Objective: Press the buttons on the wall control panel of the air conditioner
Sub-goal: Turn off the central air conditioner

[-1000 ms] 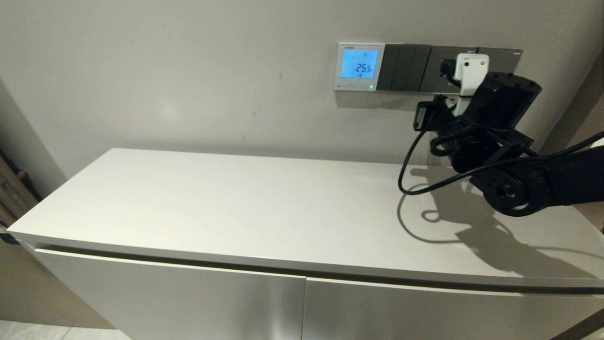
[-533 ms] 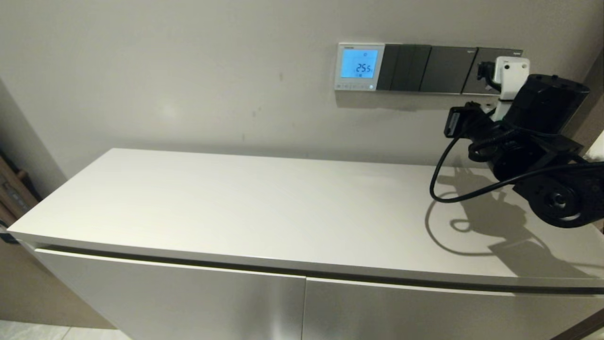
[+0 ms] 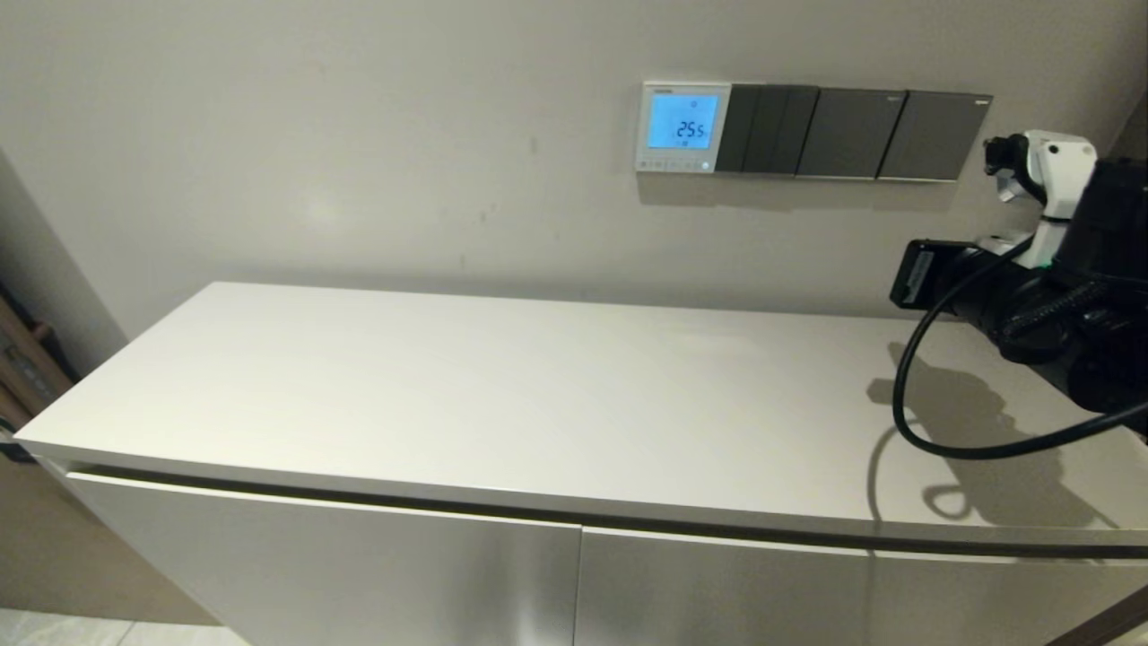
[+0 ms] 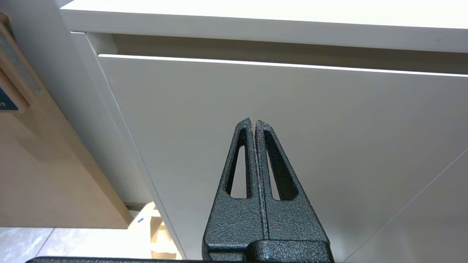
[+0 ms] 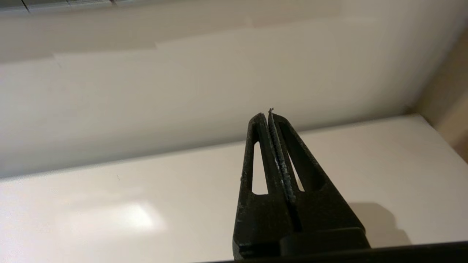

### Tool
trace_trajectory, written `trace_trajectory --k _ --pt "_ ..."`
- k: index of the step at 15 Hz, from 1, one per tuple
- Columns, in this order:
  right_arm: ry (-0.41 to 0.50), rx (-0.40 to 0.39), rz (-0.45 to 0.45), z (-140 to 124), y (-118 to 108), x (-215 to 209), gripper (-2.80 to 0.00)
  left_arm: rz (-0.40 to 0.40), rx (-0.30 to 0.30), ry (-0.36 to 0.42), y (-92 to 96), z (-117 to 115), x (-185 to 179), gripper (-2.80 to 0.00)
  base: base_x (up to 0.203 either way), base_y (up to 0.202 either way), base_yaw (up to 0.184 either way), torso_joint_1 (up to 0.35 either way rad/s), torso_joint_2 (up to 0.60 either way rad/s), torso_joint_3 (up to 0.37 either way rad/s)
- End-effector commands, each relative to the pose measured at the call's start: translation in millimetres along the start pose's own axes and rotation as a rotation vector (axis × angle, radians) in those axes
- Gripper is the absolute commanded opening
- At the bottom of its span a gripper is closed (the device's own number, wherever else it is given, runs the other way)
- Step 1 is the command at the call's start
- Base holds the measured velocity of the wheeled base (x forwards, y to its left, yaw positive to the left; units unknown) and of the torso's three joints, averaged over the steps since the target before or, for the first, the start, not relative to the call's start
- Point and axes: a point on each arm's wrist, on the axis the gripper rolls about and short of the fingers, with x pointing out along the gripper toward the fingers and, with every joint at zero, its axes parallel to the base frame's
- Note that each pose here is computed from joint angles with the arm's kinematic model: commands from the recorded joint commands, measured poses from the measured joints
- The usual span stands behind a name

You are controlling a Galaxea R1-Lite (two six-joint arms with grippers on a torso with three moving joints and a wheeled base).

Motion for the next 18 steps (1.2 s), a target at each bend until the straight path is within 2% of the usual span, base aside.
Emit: trace_trajectory --k 1,11,13,17,18 --pt "-0.023 0.013 -0.004 5 -11 -21 -2.8 0.0 0.0 0.001 0.0 0 0 -2.8 0.0 0.0 0.0 0.0 0.0 0.0" --pt "-0.05 0.062 0.079 1 -23 -84 -2.8 0.0 0.0 0.0 0.0 0 0 -2.8 0.0 0.0 0.0 0.0 0.0 0.0" --pt "-0.058 0.072 0.086 1 -32 -102 -2.8 0.0 0.0 0.0 0.0 0 0 -2.8 0.0 0.0 0.0 0.0 0.0 0.0" --pt "-0.032 0.083 0.06 -8 -51 -131 -2.8 0.0 0.0 0.0 0.0 0 0 -2.8 0.0 0.0 0.0 0.0 0.0 0.0" --pt "-0.031 0.085 0.016 -10 -53 -134 -2.8 0.0 0.0 0.0 0.0 0 0 -2.8 0.0 0.0 0.0 0.0 0.0 0.0"
